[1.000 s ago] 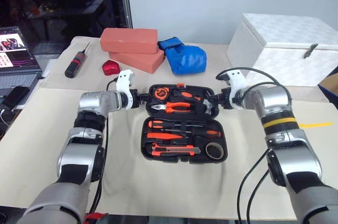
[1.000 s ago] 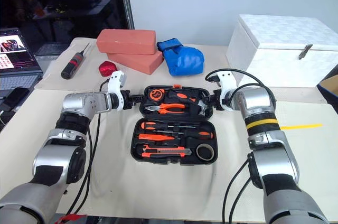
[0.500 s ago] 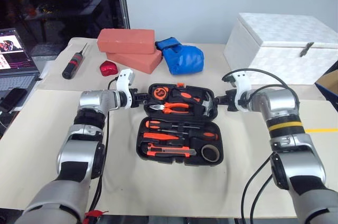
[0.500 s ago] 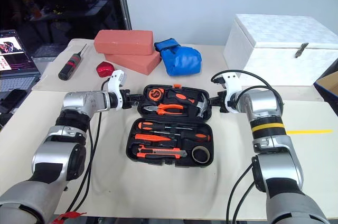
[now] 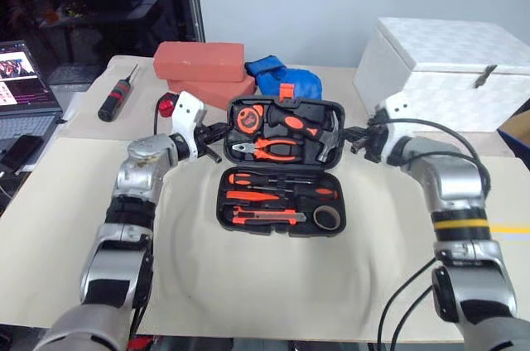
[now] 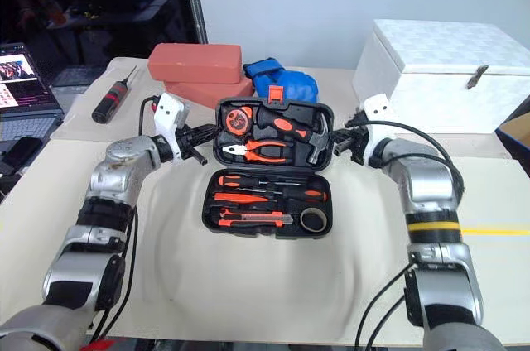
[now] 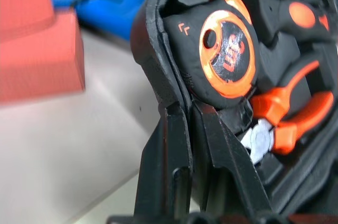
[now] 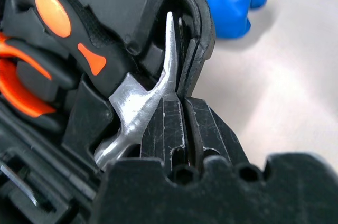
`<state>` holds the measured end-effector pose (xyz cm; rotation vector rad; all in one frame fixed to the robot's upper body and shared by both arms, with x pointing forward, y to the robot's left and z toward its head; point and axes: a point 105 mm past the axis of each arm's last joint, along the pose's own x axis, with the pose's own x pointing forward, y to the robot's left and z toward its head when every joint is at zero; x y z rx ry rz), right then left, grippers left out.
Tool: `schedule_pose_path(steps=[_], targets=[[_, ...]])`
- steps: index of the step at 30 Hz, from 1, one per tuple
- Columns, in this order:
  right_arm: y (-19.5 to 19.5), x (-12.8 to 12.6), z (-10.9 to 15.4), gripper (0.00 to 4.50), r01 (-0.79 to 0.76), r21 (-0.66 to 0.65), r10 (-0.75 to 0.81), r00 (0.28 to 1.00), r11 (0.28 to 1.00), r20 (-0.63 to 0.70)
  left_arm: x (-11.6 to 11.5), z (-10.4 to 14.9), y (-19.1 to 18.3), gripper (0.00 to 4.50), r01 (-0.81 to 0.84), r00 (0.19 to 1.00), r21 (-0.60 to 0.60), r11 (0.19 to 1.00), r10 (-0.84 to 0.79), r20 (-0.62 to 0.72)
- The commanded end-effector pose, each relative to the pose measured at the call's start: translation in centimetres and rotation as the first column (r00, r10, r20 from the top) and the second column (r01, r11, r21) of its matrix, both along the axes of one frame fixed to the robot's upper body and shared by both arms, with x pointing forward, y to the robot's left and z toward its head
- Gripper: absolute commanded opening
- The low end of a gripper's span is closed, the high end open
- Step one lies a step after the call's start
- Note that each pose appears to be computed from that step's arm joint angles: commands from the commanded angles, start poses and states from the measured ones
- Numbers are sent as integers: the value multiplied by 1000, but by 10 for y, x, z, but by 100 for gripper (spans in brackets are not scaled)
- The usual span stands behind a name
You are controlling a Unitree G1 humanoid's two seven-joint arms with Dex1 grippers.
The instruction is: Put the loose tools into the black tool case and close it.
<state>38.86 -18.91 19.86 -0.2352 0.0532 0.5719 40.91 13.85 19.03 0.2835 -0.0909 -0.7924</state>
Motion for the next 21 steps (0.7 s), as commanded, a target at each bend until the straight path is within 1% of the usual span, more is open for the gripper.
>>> schedule_pose_path(steps=[1,3,4,5,7,8,9,10,11,12,13,14,15,16,17,19,20,21], targets=[[18,-43,34,4,-157,-24,159,964,987,215,-25,8,-19,0,135,975,133,982,-155,160],[18,-53,30,4,-162,-20,163,964,987,209,-30,5,-17,0,151,969,141,978,-174,173],[17,-60,26,4,-160,-33,163,963,987,214,-36,3,-16,0,172,962,153,973,-199,185],[18,-68,20,4,-169,-69,180,961,983,210,-41,-3,-14,0,192,960,178,965,-222,171],[19,-83,8,4,-181,-130,204,959,975,195,-50,-15,-8,0,231,961,214,949,-258,104],[18,-93,0,4,-204,-175,232,959,963,164,-58,-18,1,0,283,958,170,944,-287,-3],[17,-102,-6,4,-211,-213,244,958,954,147,-64,-17,12,0,298,954,122,947,-290,-80],[15,-108,-8,1,-210,-230,246,959,950,140,-70,-16,21,36,305,946,95,948,-290,-142],[13,-118,-11,35,-228,-257,265,957,939,119,-78,-18,35,75,307,933,88,948,-281,-224],[12,-128,-14,71,-246,-287,283,954,926,97,-83,-20,49,97,296,917,86,951,-257,-306],[9,-138,-17,94,-262,-329,300,951,907,70,-92,-24,67,135,288,887,96,953,-228,-401],[6,-147,-20,130,-269,-369,304,952,890,40,-99,-25,83,171,279,863,115,953,-197,-464],[-2,-154,-26,169,-258,-448,293,956,856,10,-106,-22,99,211,273,829,105,956,-178,-530],[-13,-161,-33,175,-255,-530,278,960,809,-37,-114,-18,113,237,277,800,104,955,-169,-575],[-22,-166,-36,175,-253,-569,259,963,782,-72,-119,-15,120,237,284,784,108,953,-166,-598],[-32,-178,-41,175,-277,-570,238,960,773,-145,-134,-12,124,237,356,734,107,928,-207,-647],[-33,-182,-43,175,-293,-554,242,956,779,-166,-137,-12,122,237,384,724,110,917,-225,-652],[-32,-185,-43,146,-303,-525,245,953,796,-179,-138,-12,118,243,403,718,103,909,-244,-652]])
